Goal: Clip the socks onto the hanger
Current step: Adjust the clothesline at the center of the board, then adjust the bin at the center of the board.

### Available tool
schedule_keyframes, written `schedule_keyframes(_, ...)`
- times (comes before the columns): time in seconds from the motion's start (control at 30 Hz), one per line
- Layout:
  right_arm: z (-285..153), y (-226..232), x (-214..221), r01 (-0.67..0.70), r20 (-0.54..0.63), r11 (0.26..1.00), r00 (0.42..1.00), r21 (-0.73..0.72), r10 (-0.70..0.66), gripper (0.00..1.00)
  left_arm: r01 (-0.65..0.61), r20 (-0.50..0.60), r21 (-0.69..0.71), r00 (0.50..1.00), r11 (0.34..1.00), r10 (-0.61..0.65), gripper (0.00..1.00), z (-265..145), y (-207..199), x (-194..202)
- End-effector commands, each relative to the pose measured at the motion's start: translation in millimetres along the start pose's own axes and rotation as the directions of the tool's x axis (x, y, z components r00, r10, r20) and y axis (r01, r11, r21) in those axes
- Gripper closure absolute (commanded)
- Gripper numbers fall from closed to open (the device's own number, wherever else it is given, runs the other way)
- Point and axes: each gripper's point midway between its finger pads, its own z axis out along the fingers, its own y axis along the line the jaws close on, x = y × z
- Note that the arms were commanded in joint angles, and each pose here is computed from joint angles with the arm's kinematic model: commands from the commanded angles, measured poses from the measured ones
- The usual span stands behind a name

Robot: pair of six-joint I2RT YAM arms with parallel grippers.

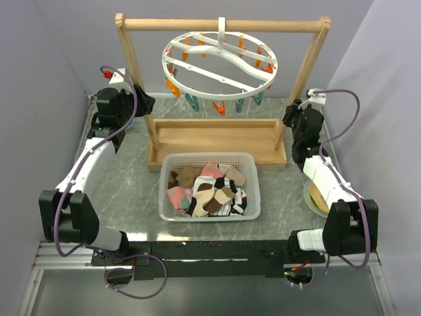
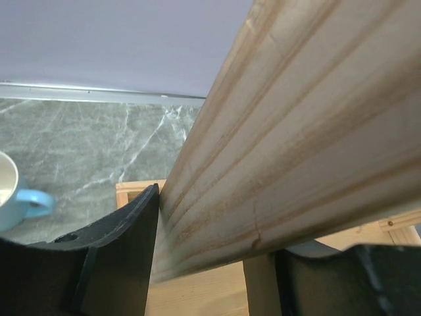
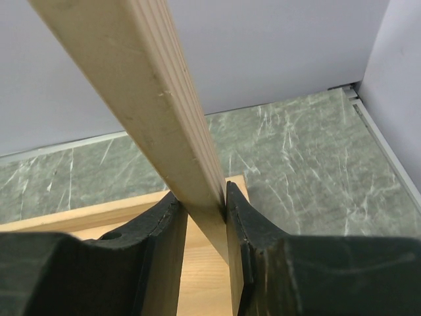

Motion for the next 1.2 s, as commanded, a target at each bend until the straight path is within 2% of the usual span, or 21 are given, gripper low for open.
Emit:
schedule_keyframes(0.0, -22.1, -3.7, 11.6, -0.114, -0.034, 0.993, 0.993, 0.019, 0.115, 0.8, -0.107, -0.015, 0.108, 0.994, 0.988, 0.109, 0.98, -27.0, -27.8, -0.3)
schedule_keyframes(0.13, -33.4, -8.9, 11.8, -0.108, -0.039, 0.993, 0.993, 0.039, 0.11, 0.8, -0.095, -0.034, 0.115, 0.994, 0.989, 0.1, 0.94, -35.1, -30.1, 4.2)
schedule_keyframes(0.23, -41.1, -11.7, 9.7, -0.107, -0.033, 0.993, 0.993, 0.046, 0.109, 0.78, -0.091, -0.039, 0.123, 0.995, 0.988, 0.097, 0.88, -38.4, -33.1, 3.8)
schedule_keyframes(0.3, -45.3, -11.9, 7.5, -0.11, -0.027, 0.993, 0.993, 0.045, 0.111, 0.7, -0.09, -0.048, 0.132, 0.994, 0.987, 0.097, 0.81, -38.7, -34.8, 4.3)
schedule_keyframes(0.33, -46.5, -14.5, 8.2, -0.11, -0.029, 0.992, 0.993, 0.057, 0.112, 0.65, -0.089, -0.051, 0.135, 0.994, 0.987, 0.097, 0.62, -39.6, -35.6, 4.0)
schedule_keyframes(0.37, -47.3, -14.9, 4.9, -0.108, -0.024, 0.992, 0.994, 0.06, 0.11, 0.59, -0.091, -0.05, 0.138, 0.994, 0.986, 0.099, 0.51, -40.7, -37.1, 1.5)
schedule_keyframes(0.43, -48.2, -16.0, 2.8, -0.104, -0.028, 0.992, 0.994, 0.071, 0.106, 0.53, -0.09, -0.057, 0.136, 0.993, 0.987, 0.099, 0.35, -43.6, -38.3, 0.7)
schedule_keyframes(0.47, -49.4, -16.5, -2.4, -0.101, -0.031, 0.992, 0.994, 0.08, 0.104, 0.44, -0.093, -0.052, 0.131, 0.994, 0.987, 0.1, 0.3, -45.5, -38.1, -2.2)
schedule_keyframes(0.5, -50.3, -16.3, -3.9, -0.102, -0.038, 0.991, 0.994, 0.083, 0.105, 0.39, -0.1, -0.05, 0.126, 0.993, 0.987, 0.107, 0.23, -50.8, -39.0, -4.8)
schedule_keyframes(0.53, -51.5, -17.1, -6.5, -0.1, -0.036, 0.991, 0.994, 0.088, 0.104, 0.34, -0.105, -0.045, 0.11, 0.993, 0.988, 0.111, 0.12, -53.3, -37.2, -8.6)
schedule_keyframes(0.57, -55.2, -14.7, -14.6, -0.104, -0.026, 0.992, 0.994, 0.077, 0.106, 0.24, -0.112, -0.043, 0.103, 0.992, 0.988, 0.117, 0.06, -56.8, -37.0, -10.8)
schedule_keyframes(0.6, -57.4, -13.4, -17.3, -0.105, -0.024, 0.992, 0.994, 0.07, 0.107, 0.2, -0.129, -0.033, 0.097, 0.991, 0.987, 0.133, 0.01, -63.5, -37.9, -15.9)
schedule_keyframes(0.63, -60.2, -13.1, -21.4, -0.108, -0.018, 0.992, 0.994, 0.066, 0.11, 0.13, -0.135, -0.049, 0.091, 0.989, 0.987, 0.14, 0.01, -68.8, -37.7, -15.2)
schedule_keyframes(0.77, -85.7, -3.3, -31.7, -0.165, -0.022, 0.986, 0.986, 0.02, 0.166, 0.06, -0.168, -0.069, 0.047, 0.983, 0.985, 0.171, 0.01, -95.1, -35.2, -21.1)
schedule_keyframes(0.9, -115.9, 17.5, -15.7, -0.176, -0.084, 0.982, 0.982, -0.065, 0.17, 0.01, -0.207, -0.075, 0.028, 0.975, 0.978, 0.209, 0.01, -131.7, -37.9, -22.9)
schedule_keyframes(0.97, -131.0, 27.3, -4.5, -0.159, -0.119, 0.981, 0.982, -0.108, 0.146, 0.01, -0.219, -0.094, 0.046, 0.97, 0.975, 0.223, 0.01, -151.5, -42.0, -15.4)
schedule_keyframes(1.0, -140.8, 45.5, 2.5, -0.146, -0.143, 0.977, 0.982, -0.158, 0.123, 0.01, -0.239, -0.099, 0.092, 0.964, 0.967, 0.247, 0.01, -158.4, -48.9, -11.3)
schedule_keyframes(1.17, -180.6, 80.7, 33.5, -0.117, -0.212, 0.954, 0.976, -0.275, 0.059, 0.08, -0.288, -0.143, 0.261, 0.932, 0.921, 0.332, 0.01, -189.7, -67.0, 26.6)
